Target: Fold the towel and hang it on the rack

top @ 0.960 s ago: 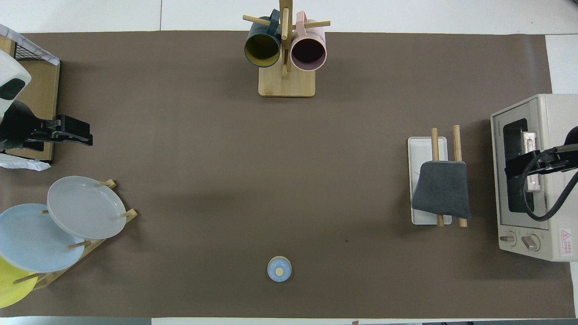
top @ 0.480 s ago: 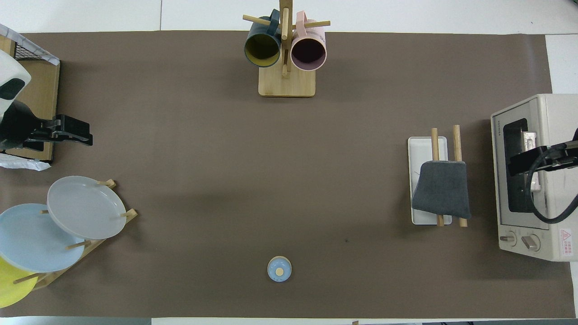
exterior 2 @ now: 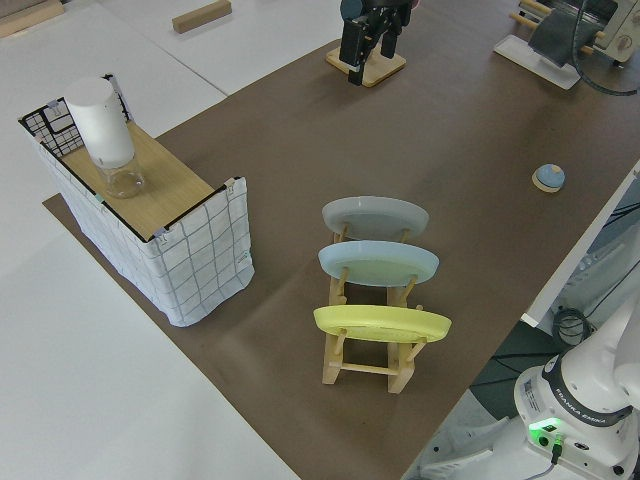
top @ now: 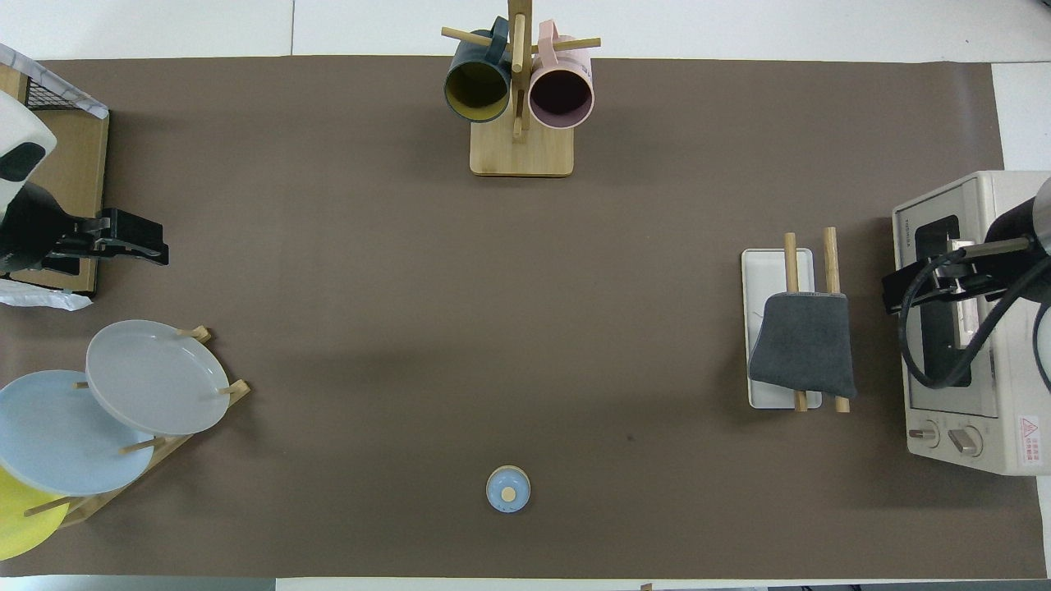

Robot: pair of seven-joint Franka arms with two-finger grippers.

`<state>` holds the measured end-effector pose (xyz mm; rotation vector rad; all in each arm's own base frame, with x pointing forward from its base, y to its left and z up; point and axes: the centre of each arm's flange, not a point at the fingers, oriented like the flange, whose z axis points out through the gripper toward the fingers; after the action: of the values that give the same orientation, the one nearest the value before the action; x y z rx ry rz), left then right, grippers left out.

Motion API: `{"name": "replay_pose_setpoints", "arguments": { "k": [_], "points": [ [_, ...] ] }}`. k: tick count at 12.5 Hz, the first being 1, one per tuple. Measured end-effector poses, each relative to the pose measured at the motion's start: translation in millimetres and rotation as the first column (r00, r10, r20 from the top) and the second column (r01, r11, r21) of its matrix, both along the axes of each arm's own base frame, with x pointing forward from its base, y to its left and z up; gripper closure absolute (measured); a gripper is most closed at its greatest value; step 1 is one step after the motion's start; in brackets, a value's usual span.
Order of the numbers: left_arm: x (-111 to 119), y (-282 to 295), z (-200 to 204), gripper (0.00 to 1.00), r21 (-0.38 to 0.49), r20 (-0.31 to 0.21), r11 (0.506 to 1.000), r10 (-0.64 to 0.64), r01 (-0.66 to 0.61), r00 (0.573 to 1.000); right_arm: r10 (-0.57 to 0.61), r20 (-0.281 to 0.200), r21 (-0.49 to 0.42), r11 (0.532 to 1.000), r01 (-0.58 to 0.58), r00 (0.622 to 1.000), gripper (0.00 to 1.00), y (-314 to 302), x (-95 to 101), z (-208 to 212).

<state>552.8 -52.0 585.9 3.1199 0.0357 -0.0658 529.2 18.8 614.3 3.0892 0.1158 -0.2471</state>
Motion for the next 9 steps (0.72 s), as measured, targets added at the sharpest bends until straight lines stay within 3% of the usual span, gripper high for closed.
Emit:
{"name": "replay_pose_setpoints", "arguments": {
  "k": [5, 9],
  "points": [
    [0.0, 0.1, 0.0, 0.00, 0.000, 0.000, 1.000, 0.000, 0.000, 1.000, -0.022, 0.016, 0.001, 1.000, 0.022, 1.000, 0.00, -11.5, 1.3, 10.6],
    [0.0, 0.1, 0.0, 0.00, 0.000, 0.000, 1.000, 0.000, 0.000, 1.000, -0.033, -0.001, 0.001, 0.999, 0.033, 0.999, 0.00, -16.8, -1.0, 10.9]
  ]
}}
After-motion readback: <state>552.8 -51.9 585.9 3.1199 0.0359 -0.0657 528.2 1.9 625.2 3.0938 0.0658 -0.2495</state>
